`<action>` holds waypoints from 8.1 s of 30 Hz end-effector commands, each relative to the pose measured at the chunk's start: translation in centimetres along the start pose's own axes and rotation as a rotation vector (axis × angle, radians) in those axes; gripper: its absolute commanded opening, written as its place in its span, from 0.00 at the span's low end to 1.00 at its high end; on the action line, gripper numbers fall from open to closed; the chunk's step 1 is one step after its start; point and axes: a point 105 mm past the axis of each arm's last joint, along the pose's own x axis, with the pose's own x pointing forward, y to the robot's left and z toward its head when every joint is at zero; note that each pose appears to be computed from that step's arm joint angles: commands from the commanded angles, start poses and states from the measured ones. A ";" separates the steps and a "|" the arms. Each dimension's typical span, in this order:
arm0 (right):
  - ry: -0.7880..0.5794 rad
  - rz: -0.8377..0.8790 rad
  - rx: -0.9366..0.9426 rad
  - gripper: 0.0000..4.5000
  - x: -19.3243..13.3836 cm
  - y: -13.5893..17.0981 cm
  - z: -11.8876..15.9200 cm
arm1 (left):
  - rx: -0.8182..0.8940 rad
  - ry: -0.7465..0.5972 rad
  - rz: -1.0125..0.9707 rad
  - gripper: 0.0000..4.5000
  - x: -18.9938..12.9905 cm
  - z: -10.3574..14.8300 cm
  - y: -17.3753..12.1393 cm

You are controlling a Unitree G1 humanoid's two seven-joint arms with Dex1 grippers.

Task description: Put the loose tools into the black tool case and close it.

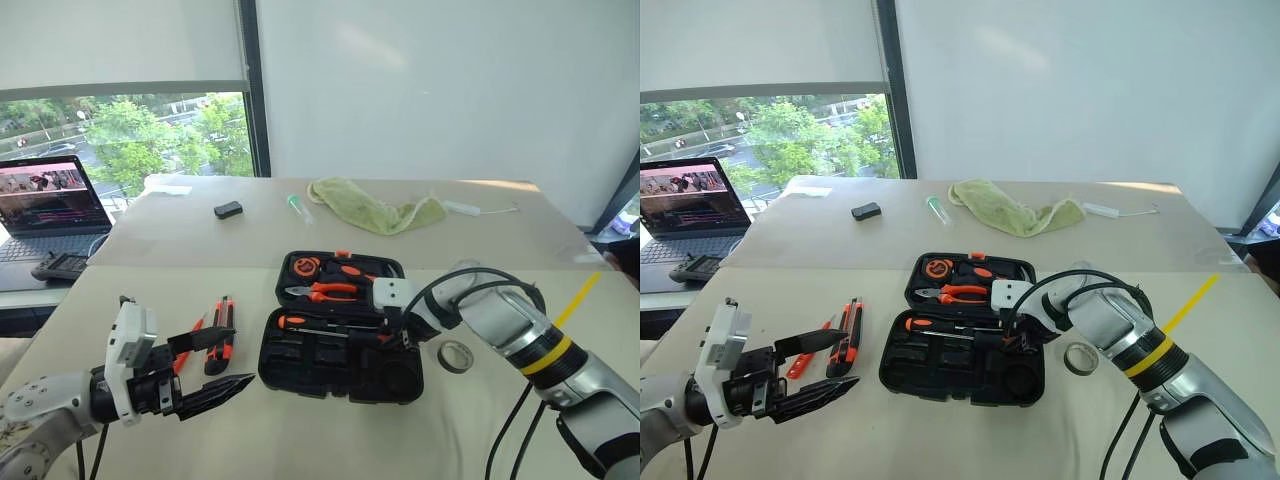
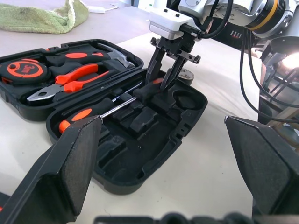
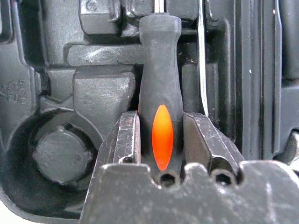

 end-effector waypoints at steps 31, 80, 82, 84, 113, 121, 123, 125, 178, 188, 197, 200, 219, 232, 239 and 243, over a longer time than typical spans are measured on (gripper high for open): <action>-0.578 -0.330 0.221 0.01 2.3 1.9 2.4 | 0.027 -0.002 0.023 1.00 -0.5 -0.5 0.5; -0.855 -0.260 0.001 0.99 -10.1 9.8 3.2 | -0.237 0.598 0.802 1.00 -4.3 -7.0 11.7; -0.833 -0.278 0.004 1.00 -10.0 9.9 2.9 | -0.254 0.641 0.808 0.94 -4.4 -8.2 11.7; -0.830 -0.289 0.009 1.00 -9.9 10.0 2.9 | -0.246 0.668 0.805 0.85 -4.4 -8.9 11.7; -0.650 -0.534 0.212 1.00 -11.2 14.6 -2.1 | 0.545 0.628 -0.525 0.14 13.2 -3.6 7.9; -0.614 -0.592 0.260 1.00 -11.8 15.7 -3.4 | 0.517 0.702 -0.545 0.14 13.0 -4.6 7.2; -0.615 -0.593 0.262 1.00 -11.7 15.8 -3.4 | 0.517 0.721 -0.550 0.14 12.7 -4.7 6.9; -0.617 -0.595 0.263 1.00 -11.6 15.7 -3.3 | 0.520 0.740 -0.536 0.14 12.3 -5.0 6.8; -0.628 -0.562 0.239 1.00 -11.0 15.1 -3.0 | 0.114 0.218 -0.274 0.01 14.8 -5.5 3.2; -0.628 -0.565 0.237 1.00 -11.0 15.0 -3.0 | 0.018 0.173 -0.112 0.01 16.5 -2.4 6.3; -0.628 -0.565 0.238 1.00 -11.0 15.0 -2.9 | 0.138 0.312 -0.198 0.01 15.1 -5.7 5.4; -0.628 -0.563 0.238 1.00 -11.0 15.1 -2.9 | 0.145 0.328 -0.246 0.01 14.6 -6.0 4.9; -0.626 -0.555 0.239 1.00 -10.9 15.1 -2.9 | -0.142 0.086 -0.313 0.01 14.1 -2.9 4.1; -0.632 -0.547 0.235 1.00 -10.6 14.9 -2.8 | -0.103 0.294 -0.205 0.01 14.4 -6.7 5.1; -0.631 -0.546 0.238 1.00 -10.6 15.0 -2.8 | -0.068 0.356 -0.213 0.01 13.7 -8.3 4.7; -0.630 -0.546 0.237 1.00 -10.6 15.0 -2.8 | -0.111 0.378 -0.190 0.01 13.8 -8.8 4.8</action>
